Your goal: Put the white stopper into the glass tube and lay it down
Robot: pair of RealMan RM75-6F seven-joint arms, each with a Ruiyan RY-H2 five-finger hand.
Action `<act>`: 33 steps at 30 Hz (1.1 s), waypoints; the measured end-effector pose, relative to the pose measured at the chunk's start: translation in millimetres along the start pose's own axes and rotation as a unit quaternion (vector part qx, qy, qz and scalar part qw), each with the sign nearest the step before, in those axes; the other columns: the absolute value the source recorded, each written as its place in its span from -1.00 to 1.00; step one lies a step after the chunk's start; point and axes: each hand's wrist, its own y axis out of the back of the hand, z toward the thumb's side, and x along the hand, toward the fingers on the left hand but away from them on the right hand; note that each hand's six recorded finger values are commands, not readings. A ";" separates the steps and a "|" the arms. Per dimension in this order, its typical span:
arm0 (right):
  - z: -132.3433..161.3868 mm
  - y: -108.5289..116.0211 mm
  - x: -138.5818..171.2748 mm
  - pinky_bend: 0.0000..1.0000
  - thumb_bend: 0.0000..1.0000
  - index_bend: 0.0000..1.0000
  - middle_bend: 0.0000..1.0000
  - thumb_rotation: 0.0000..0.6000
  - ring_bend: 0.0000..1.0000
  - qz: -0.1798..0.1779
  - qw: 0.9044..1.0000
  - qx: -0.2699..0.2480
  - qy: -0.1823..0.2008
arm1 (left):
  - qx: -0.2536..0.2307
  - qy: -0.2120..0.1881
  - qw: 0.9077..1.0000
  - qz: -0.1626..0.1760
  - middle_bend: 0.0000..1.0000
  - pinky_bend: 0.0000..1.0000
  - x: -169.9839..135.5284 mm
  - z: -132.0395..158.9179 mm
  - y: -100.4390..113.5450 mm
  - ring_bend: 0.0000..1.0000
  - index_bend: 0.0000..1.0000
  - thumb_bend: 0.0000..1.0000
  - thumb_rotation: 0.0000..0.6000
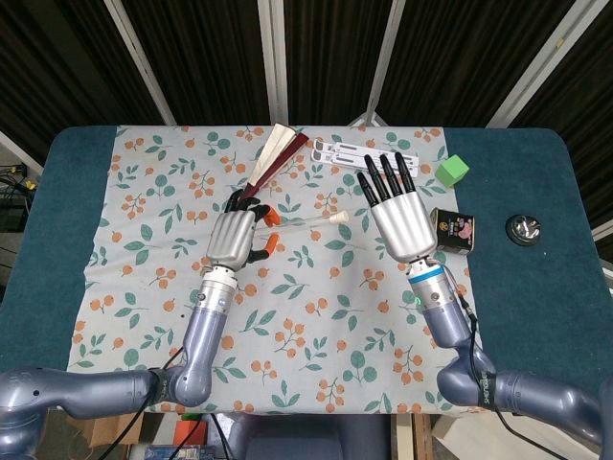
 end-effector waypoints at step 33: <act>-13.7 -10.2 6.3 -1.00 -0.05 -0.65 -0.97 1.00 -1.00 0.012 1.000 -0.012 -0.019 | 0.171 0.026 0.980 -0.096 0.23 -0.88 -36.4 -66.0 -56.3 -0.57 0.10 -0.03 1.00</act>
